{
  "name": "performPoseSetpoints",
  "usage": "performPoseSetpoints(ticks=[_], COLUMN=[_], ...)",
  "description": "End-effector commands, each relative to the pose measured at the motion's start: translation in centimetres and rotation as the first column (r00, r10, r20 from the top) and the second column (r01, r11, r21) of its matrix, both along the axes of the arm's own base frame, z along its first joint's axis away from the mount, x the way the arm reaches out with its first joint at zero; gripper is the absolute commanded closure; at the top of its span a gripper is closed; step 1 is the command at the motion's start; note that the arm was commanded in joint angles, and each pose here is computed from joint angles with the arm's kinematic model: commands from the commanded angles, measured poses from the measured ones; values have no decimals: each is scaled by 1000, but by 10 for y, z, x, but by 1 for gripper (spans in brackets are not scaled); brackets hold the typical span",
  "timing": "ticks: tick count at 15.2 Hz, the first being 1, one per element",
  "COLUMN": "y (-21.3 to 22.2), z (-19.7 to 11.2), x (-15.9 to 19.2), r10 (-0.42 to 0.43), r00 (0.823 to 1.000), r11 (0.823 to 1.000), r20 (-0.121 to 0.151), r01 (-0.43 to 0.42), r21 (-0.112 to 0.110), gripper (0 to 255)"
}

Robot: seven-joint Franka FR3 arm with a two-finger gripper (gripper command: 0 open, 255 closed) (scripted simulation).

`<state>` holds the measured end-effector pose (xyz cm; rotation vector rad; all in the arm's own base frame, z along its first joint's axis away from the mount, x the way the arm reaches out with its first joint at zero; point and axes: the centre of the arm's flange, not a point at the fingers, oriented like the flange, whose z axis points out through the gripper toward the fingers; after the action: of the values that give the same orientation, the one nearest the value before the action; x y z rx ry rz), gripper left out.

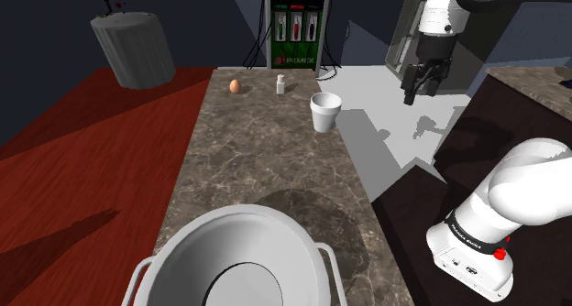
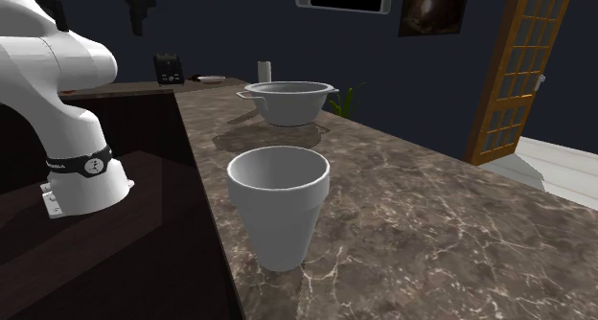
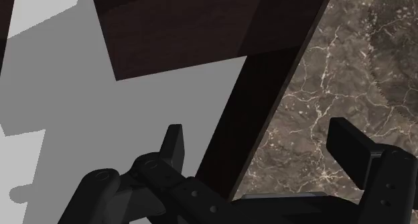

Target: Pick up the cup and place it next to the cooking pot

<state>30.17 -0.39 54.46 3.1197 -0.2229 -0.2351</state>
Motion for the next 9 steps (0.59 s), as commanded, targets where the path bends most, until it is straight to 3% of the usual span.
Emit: performPoseSetpoints(ticks=[1, 9], y=[0, 18], z=[0, -36], x=[0, 100], r10=[0, 2], r00=[1000, 1000], r11=[1000, 1000], r20=[0, -13], r01=[0, -2], r21=[0, -4], gripper=[0, 0])
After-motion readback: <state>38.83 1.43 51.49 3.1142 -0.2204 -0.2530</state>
